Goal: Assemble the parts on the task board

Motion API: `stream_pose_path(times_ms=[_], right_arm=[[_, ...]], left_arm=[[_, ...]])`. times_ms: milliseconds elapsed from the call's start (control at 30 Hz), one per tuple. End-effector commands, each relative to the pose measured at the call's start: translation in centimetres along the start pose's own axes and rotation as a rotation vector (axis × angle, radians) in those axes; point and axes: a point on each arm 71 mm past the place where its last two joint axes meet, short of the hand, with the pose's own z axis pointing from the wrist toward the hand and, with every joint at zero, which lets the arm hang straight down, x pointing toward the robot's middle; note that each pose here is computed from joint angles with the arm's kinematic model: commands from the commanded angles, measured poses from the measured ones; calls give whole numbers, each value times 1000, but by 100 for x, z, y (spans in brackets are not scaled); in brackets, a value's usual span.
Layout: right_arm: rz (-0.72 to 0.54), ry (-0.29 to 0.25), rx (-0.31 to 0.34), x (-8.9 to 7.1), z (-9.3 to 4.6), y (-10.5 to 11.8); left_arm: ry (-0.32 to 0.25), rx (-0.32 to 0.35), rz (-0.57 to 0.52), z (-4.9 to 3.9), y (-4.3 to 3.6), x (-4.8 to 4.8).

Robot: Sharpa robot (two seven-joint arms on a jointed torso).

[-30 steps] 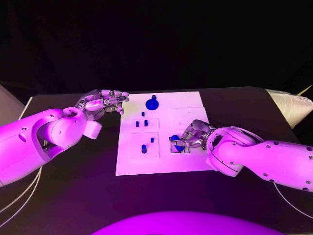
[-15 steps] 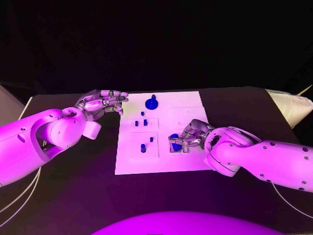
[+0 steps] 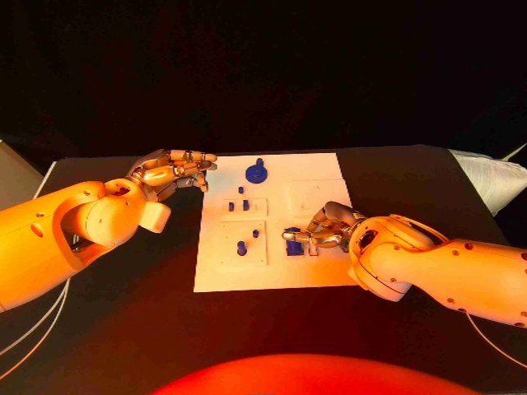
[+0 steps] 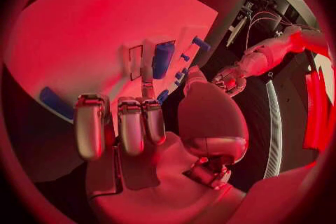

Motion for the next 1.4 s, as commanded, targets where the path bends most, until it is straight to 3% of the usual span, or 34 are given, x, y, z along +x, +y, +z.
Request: stream_pose_path(times_ms=[33,167,433,633,933,1400], right_arm=[[-33,-5,-35,-9,-25,2],[-19,-34,-59,-55,-68,-25],[54,-150,-123,-296,-177,-161],[47,-191,-94,-547,-227,-435],[-57,-179,-7,-708,-296,-809],[-129,-111,88,-529,-298,-961]], left_arm=[[15,6,-8,1,-9,21],[15,6,-8,1,-8,20],[15,8,-9,8,-6,26],[12,14,-10,11,-9,27],[10,18,-11,17,-8,28],[14,15,-13,24,3,34]])
